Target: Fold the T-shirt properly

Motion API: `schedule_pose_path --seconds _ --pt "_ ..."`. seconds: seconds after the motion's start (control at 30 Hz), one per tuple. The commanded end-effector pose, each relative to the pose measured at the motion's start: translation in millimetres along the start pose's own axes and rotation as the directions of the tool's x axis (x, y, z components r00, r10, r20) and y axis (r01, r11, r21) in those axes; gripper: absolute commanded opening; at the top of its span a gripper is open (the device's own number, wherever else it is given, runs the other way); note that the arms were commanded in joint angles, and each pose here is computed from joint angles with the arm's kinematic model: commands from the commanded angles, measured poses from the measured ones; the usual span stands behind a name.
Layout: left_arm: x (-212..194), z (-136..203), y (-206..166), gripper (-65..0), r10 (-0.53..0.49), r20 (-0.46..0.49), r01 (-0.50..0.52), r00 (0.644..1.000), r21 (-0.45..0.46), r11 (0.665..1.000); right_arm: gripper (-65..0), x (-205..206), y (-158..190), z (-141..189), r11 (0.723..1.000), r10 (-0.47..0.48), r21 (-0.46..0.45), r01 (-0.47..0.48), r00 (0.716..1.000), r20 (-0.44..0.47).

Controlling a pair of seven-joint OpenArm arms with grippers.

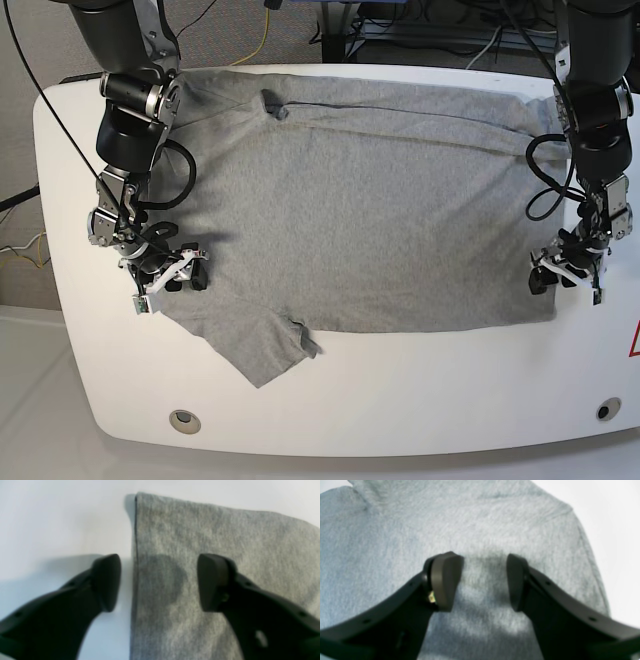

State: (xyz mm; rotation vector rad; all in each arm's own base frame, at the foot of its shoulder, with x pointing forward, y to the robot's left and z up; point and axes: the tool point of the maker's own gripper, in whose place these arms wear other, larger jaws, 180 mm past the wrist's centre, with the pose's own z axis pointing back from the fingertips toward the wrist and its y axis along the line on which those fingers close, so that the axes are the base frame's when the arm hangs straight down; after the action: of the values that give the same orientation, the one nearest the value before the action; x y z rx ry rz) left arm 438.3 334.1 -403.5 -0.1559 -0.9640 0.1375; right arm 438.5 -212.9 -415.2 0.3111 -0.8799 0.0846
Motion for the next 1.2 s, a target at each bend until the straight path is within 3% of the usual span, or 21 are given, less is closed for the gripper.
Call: schedule_pose_path --seconds 0.0,0.67,0.73,0.8,0.93,1.0,1.17 --pt "34.1 3.6 4.6 -27.1 -0.008 0.081 0.008 0.997 0.001 1.0 -32.5 18.1 -3.2 3.3 1.0 0.017 -0.001 -0.017 0.999 0.035" --pt "19.6 3.3 5.9 -30.7 -0.004 0.025 0.004 1.0 0.003 1.0 -32.9 17.8 -4.7 4.4 1.0 0.017 -0.004 -0.017 0.999 0.036" --pt "18.7 3.3 5.3 -34.0 -0.004 0.026 0.004 1.0 0.001 1.0 -32.9 18.6 -5.1 4.6 1.0 0.018 -0.005 -0.018 0.999 0.037" --pt "16.2 2.6 4.1 -45.3 -0.006 0.014 0.006 1.0 -0.002 1.0 -33.1 16.0 -5.4 4.3 1.0 0.025 -0.009 -0.024 0.999 0.025" --pt "16.9 2.7 3.8 -59.9 -0.005 0.019 0.005 1.0 -0.005 1.0 -33.1 15.5 -5.7 4.2 1.0 0.03 -0.011 -0.029 0.999 0.021" --pt "17.3 2.9 3.9 -64.3 -0.004 0.022 0.004 1.0 -0.005 1.0 -33.1 15.2 -5.9 4.1 0.999 0.032 -0.012 -0.031 0.999 0.019" --pt "13.0 2.3 2.1 -65.0 0.001 0.018 -0.001 1.0 -0.008 1.0 -33.2 13.3 -4.3 3.3 1.0 0.023 -0.007 -0.023 1.0 0.02"
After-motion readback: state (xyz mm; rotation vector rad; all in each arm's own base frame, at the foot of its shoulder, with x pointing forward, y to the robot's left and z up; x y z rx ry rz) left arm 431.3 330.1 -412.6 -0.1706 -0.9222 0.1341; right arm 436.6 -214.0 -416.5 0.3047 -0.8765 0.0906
